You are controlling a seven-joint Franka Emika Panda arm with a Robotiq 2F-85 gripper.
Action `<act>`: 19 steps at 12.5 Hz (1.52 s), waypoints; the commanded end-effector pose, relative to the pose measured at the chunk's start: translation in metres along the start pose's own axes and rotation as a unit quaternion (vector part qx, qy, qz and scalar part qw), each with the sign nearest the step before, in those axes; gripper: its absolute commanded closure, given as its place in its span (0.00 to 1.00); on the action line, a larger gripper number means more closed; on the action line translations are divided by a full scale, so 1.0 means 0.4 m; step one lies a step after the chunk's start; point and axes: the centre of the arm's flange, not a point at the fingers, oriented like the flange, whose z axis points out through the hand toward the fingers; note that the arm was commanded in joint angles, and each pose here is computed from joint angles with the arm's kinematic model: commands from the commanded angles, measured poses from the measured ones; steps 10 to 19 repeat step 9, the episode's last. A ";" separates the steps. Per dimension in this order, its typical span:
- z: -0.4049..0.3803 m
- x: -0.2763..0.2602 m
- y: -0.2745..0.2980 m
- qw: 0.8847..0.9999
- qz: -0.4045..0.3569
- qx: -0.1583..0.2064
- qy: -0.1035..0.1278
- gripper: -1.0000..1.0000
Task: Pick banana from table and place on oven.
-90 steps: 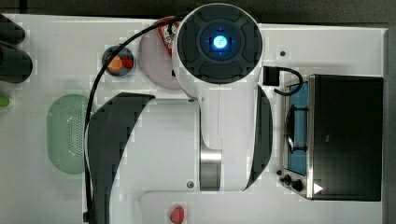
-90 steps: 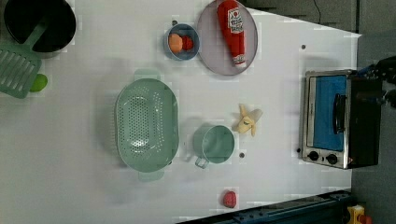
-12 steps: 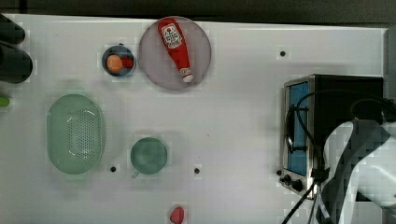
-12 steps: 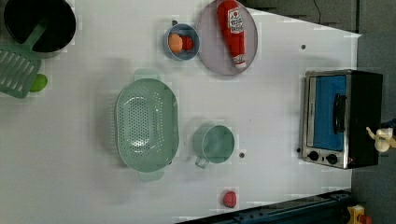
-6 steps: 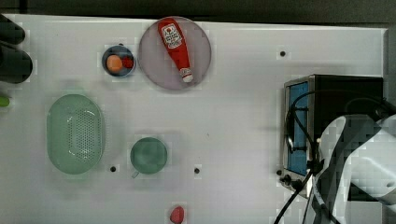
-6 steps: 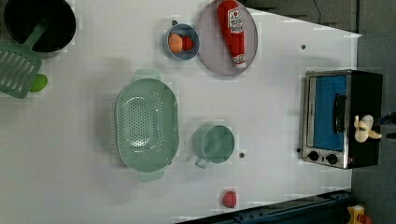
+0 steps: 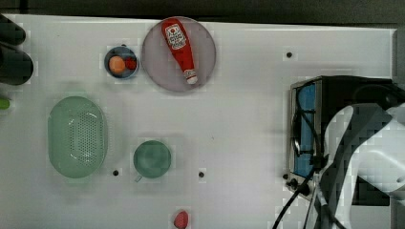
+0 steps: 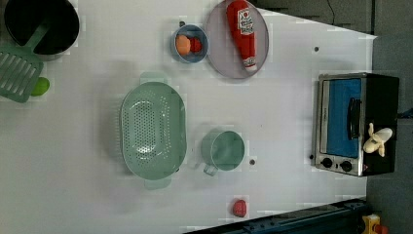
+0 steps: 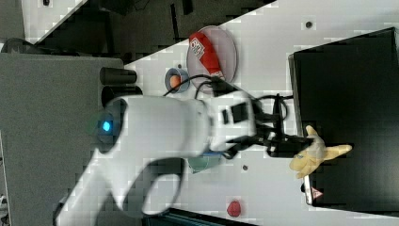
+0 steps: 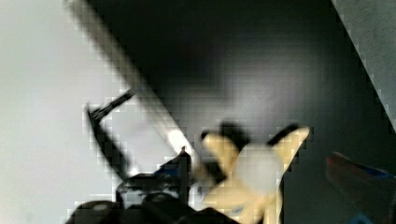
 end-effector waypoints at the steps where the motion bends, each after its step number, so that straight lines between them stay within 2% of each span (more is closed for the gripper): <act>1: -0.245 -0.082 -0.247 0.996 -0.073 0.038 0.024 0.00; 2: -0.282 -0.115 -0.315 0.997 -0.053 0.047 0.024 0.00; 4: -0.359 -0.181 -0.448 0.997 0.007 0.064 0.041 0.00; 6: -0.419 -0.249 -0.537 0.992 0.086 0.080 0.048 0.00; 7: -0.440 -0.282 -0.562 0.987 0.131 0.086 0.045 0.00; 9: -0.454 -0.360 -0.573 0.979 0.193 0.066 0.006 0.00; 19: -0.454 -0.360 -0.573 0.979 0.193 0.066 0.006 0.00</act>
